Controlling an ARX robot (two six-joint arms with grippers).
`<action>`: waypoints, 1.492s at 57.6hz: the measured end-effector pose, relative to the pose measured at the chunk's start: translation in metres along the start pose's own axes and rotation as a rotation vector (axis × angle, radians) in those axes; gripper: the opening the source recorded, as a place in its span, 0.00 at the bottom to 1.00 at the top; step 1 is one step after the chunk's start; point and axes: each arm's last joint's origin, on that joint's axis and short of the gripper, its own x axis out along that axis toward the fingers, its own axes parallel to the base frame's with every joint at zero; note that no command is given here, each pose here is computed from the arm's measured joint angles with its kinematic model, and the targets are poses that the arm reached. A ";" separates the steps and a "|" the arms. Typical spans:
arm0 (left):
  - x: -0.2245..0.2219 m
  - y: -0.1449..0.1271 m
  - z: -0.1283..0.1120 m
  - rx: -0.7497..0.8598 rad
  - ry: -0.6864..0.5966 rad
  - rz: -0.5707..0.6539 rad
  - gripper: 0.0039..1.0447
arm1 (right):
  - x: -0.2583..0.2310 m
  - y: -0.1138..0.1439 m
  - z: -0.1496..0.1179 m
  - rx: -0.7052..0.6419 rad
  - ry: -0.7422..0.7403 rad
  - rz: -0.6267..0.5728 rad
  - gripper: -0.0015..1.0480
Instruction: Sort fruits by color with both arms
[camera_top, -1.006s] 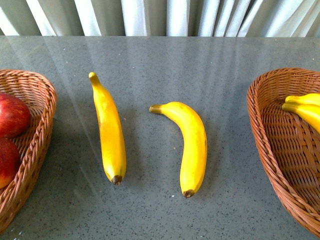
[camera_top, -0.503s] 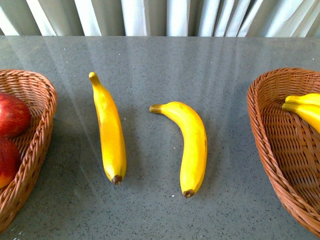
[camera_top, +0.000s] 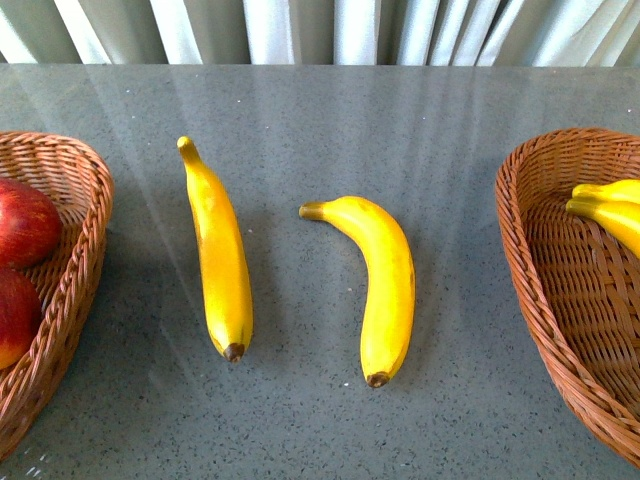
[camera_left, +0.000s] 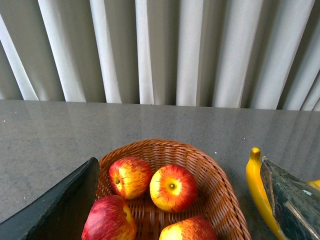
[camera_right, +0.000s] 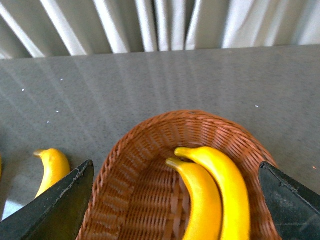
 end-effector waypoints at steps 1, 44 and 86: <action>0.000 0.000 0.000 0.000 0.000 0.000 0.91 | 0.004 0.001 0.001 -0.006 0.003 0.008 0.91; 0.000 0.000 0.000 0.000 0.000 0.000 0.91 | 0.200 0.155 -0.011 -0.391 0.340 0.572 0.91; 0.000 0.000 0.000 0.000 0.000 0.000 0.91 | 0.253 0.243 -0.049 -0.476 0.438 0.743 0.91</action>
